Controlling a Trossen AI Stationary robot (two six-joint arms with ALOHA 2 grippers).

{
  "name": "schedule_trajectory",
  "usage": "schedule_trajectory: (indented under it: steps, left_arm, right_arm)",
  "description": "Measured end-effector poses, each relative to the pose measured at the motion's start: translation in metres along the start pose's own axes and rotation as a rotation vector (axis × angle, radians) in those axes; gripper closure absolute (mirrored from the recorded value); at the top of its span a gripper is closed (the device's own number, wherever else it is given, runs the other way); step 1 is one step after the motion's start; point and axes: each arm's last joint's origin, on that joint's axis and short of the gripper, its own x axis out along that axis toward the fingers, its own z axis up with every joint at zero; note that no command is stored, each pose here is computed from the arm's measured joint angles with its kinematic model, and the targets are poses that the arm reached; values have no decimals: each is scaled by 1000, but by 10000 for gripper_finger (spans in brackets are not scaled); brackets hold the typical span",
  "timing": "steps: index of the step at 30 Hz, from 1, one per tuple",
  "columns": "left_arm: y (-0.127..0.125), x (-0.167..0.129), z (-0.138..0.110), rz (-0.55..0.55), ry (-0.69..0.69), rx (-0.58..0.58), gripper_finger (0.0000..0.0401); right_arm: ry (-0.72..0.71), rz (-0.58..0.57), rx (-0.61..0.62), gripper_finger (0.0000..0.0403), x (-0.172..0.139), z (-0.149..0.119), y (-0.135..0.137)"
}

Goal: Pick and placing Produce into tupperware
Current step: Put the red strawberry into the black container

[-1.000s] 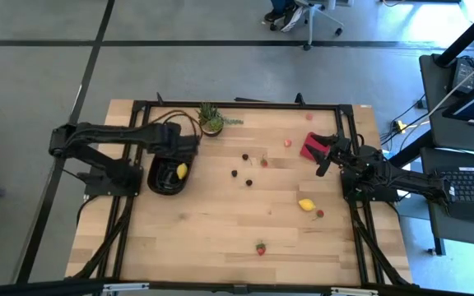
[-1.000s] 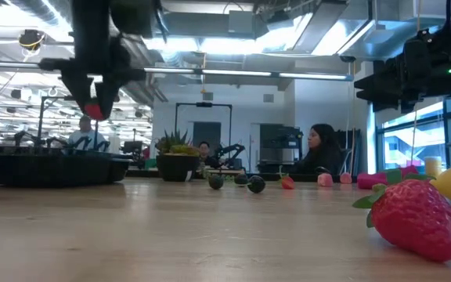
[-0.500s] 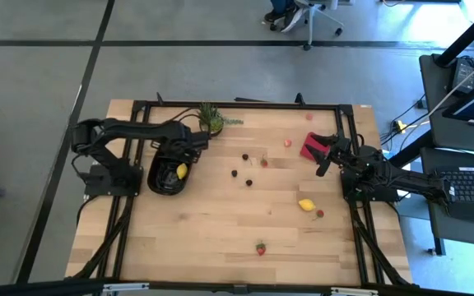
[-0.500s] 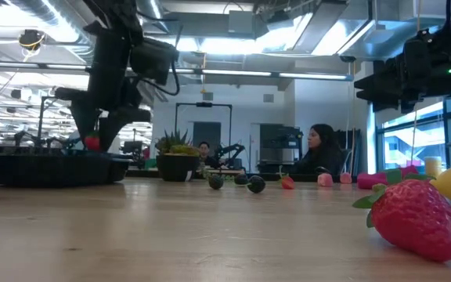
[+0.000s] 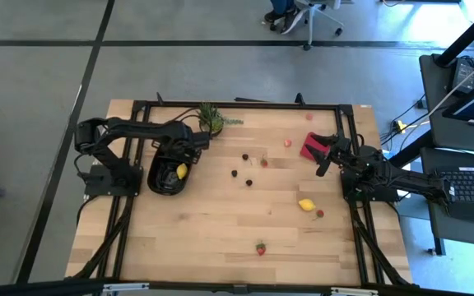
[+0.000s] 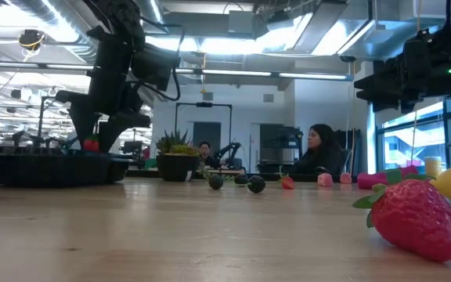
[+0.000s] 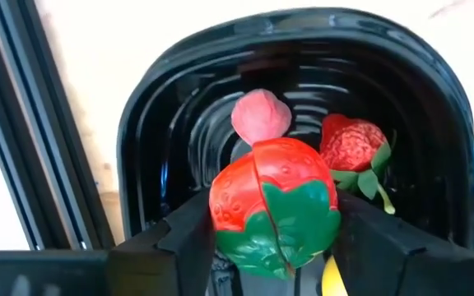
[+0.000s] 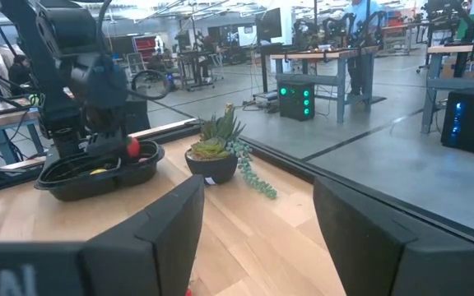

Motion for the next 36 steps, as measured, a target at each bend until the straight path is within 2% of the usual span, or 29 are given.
schedule_trajectory:
  steps: [9, 13, 17, 20, 23, 27, 32, 36]
  left_arm:
    - [1, 1, 1, -12, 25, 19, 123]
    - [1, -1, 1, -5, 19, 67, 105]
    - [0, -21, 2, 9, -128, 100, 104]
    - [-4, -44, 1, -24, -263, 152, 107]
    - [-15, -68, -3, -147, -375, 216, 105]
    - [-44, -90, -18, -338, -564, 421, 102]
    - [-79, -110, -55, -580, -742, 679, 106]
    - [-101, -122, -90, -871, -838, 811, 103]
  right_arm:
    - [0, 0, 0, 171, 0, 0, 0]
    - [0, 0, 0, 171, 0, 0, 0]
    - [0, 0, 0, 171, 0, 0, 0]
    - [0, 0, -4, 171, 0, 0, 0]
    - [0, 0, -23, 171, 0, 0, 0]
    - [0, 0, -24, 171, 0, 0, 0]
    - [0, 0, -26, 171, 0, 0, 0]
    - [0, 0, -25, 171, 0, 0, 0]
